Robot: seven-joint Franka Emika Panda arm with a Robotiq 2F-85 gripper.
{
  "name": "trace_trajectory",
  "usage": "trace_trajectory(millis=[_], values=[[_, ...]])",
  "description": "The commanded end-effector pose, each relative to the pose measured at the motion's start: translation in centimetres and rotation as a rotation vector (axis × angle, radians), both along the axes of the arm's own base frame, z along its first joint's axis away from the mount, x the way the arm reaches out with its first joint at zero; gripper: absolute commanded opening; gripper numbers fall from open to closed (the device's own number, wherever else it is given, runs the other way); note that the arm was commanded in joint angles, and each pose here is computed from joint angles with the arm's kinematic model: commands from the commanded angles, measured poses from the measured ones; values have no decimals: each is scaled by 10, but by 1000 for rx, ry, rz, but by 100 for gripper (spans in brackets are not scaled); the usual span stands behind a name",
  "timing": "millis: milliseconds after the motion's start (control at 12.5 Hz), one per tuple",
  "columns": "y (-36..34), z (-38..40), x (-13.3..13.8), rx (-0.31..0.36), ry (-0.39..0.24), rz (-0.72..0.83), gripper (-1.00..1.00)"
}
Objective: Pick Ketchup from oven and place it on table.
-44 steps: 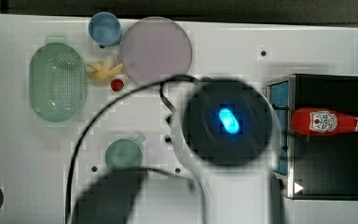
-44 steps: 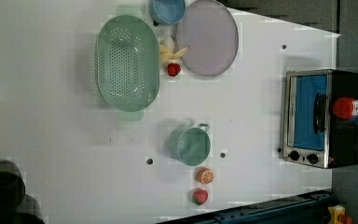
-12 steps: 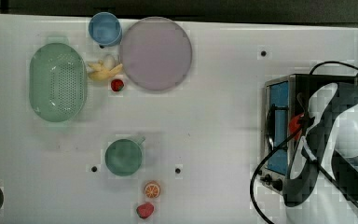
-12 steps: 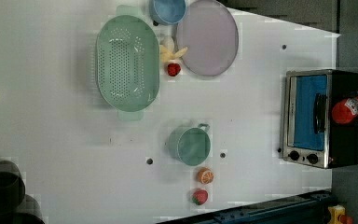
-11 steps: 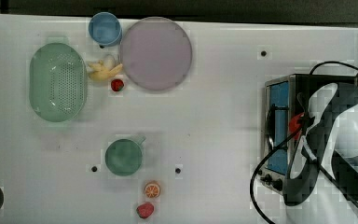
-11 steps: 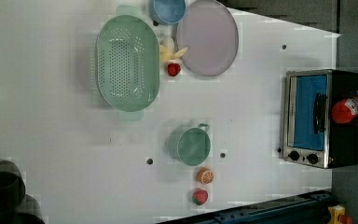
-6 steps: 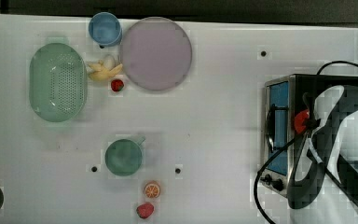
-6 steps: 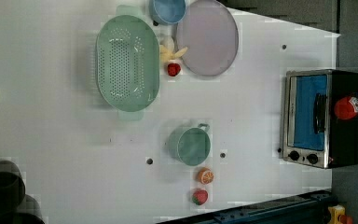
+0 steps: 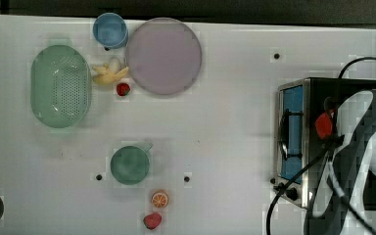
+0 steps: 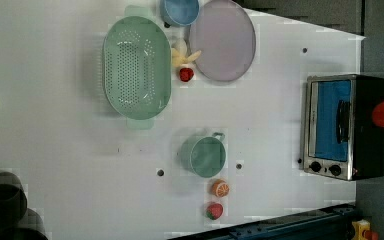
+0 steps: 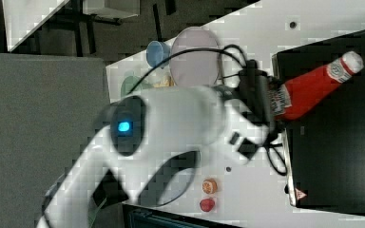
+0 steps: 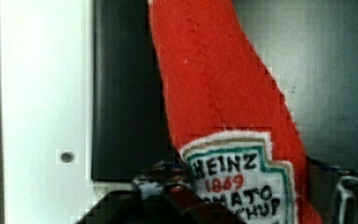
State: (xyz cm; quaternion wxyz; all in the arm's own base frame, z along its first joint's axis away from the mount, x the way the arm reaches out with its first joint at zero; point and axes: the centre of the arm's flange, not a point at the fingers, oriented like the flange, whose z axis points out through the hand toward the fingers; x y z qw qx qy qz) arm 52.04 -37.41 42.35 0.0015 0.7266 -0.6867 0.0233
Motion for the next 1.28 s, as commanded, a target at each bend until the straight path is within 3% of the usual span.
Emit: trace_trajectory(millis=[80,400,720,960,1280], values=[[85,98,31,-49,-52,233,26],[213,132,39,56,21,461,26],[312,121,45,83,68,637,26],[346,70,39,110,142,691,26],[351,-9,28,98,127,685,26]])
